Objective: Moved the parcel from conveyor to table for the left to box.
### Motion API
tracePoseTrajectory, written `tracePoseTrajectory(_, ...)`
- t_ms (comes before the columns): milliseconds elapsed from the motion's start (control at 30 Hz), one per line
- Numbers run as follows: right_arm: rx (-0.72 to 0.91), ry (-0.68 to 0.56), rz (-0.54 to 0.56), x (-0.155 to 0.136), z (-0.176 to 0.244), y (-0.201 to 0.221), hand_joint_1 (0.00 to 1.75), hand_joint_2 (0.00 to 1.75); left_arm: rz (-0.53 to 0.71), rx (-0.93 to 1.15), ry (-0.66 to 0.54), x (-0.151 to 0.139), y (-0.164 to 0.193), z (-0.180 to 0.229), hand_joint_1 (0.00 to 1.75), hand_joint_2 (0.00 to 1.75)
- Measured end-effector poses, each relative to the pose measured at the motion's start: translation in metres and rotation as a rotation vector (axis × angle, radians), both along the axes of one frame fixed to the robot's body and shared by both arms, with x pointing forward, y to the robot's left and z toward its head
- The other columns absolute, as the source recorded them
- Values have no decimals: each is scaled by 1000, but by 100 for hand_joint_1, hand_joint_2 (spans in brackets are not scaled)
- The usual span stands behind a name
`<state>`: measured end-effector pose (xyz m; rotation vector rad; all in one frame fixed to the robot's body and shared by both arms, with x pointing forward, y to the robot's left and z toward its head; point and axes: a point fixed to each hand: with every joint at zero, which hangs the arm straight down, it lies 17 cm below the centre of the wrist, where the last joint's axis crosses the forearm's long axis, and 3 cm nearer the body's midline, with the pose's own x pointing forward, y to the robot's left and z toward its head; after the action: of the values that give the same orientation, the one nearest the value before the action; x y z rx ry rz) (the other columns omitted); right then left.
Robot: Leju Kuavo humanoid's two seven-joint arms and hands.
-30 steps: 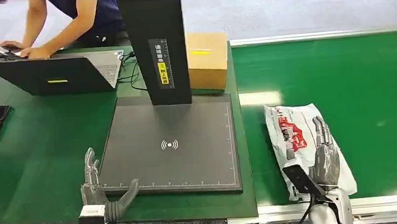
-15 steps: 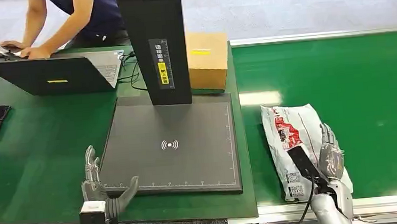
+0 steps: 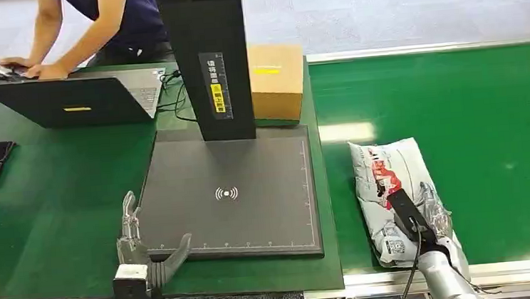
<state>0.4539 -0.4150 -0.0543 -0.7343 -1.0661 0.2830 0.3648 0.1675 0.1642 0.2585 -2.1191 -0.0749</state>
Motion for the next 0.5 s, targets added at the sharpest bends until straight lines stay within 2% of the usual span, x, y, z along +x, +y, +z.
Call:
tracePoseTrajectory(33,6,8,2,0,-2,1,9,175,-4,1,0,1,-1,0,0,175)
tracePoseTrajectory(100,14,17,3,-1,-5,3,166,175,-8,4,-2,2,-2,1,0,175)
tracePoseTrajectory(167,18,21,12,-1,-7,5,175,175,-11,5,-1,3,-3,0,0,175)
tracePoseTrajectory(300,14,16,13,-1,-7,4,175,175,-13,6,3,4,-4,-1,0,175)
tracePoseTrajectory(333,9,8,12,0,-5,3,169,175,-13,5,4,4,-4,-2,0,175)
tracePoseTrajectory(500,-7,-36,-6,2,3,-3,175,175,-10,4,9,4,-5,-3,0,175)
